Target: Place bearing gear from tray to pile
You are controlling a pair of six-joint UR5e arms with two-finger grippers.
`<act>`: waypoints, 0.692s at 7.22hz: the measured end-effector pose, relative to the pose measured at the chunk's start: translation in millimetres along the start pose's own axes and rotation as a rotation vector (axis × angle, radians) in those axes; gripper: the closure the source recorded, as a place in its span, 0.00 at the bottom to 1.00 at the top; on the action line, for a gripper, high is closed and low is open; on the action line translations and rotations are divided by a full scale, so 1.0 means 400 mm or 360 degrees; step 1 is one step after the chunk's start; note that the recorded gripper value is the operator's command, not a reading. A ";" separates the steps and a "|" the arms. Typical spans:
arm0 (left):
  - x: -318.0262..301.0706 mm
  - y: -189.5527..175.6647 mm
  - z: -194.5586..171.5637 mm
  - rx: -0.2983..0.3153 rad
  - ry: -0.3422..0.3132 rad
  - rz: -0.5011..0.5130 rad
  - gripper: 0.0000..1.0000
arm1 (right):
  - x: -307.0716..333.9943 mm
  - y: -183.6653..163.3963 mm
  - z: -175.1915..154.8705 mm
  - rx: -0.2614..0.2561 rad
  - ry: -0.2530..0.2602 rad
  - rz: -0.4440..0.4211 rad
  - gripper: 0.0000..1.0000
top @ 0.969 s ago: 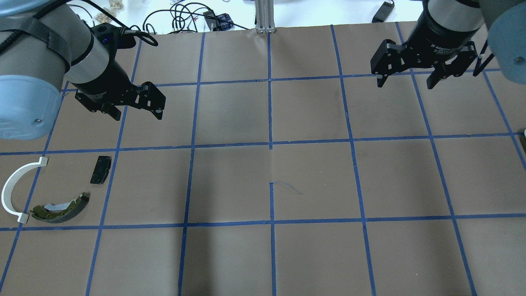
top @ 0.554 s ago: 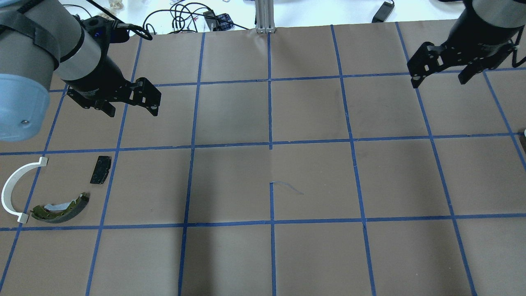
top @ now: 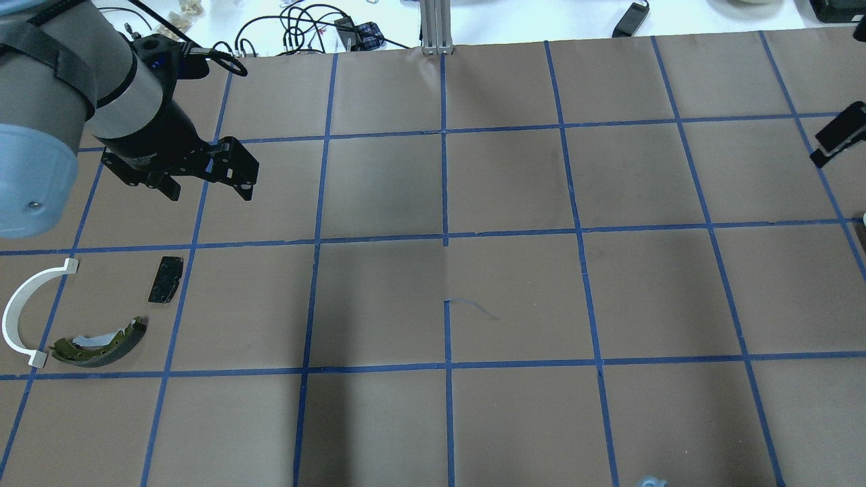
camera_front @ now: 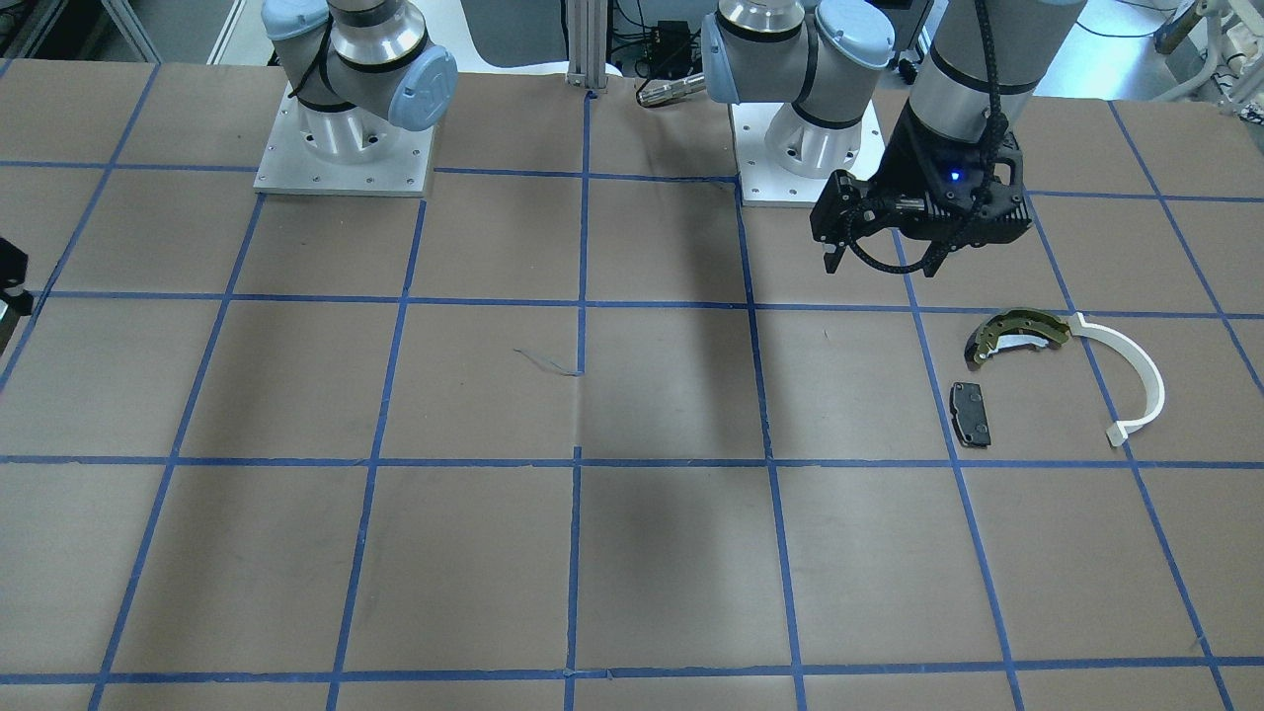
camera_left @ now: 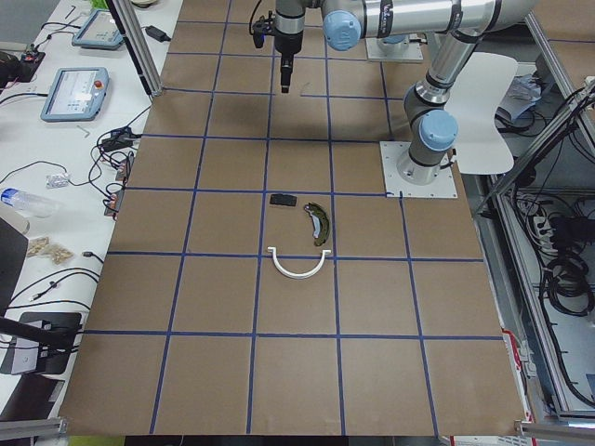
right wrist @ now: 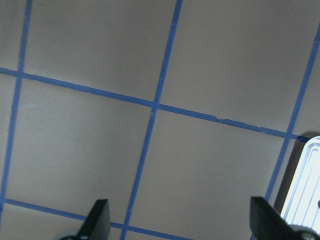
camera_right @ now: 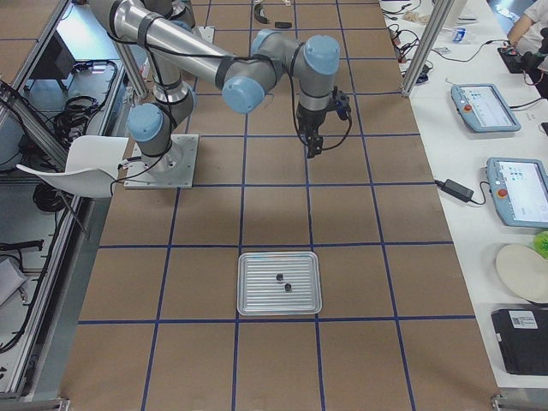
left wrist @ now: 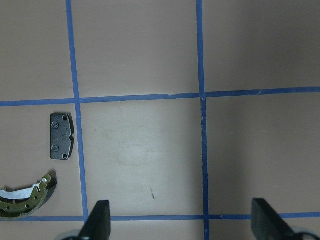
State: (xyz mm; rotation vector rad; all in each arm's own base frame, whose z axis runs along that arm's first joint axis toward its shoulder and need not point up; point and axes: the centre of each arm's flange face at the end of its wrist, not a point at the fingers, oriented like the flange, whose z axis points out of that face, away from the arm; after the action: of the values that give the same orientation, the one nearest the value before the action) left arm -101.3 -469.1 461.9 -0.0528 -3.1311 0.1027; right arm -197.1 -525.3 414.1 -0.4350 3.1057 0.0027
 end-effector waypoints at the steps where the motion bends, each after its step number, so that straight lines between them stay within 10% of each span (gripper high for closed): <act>1: 0.005 0.000 -0.004 0.0007 0.0035 -0.0001 0.00 | 0.132 0.043 0.057 0.0019 0.0013 -0.0051 0.00; 5: 0.003 0.004 0.016 -0.0022 0.0029 -0.0003 0.00 | 0.529 0.254 0.313 0.0031 0.0015 -0.0193 0.00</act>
State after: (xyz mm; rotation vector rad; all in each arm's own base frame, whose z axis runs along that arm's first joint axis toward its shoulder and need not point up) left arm -102.5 -468.0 455.6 -0.0507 -3.1138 0.0805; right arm -428.0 -485.4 287.9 -0.6235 3.0797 -0.0305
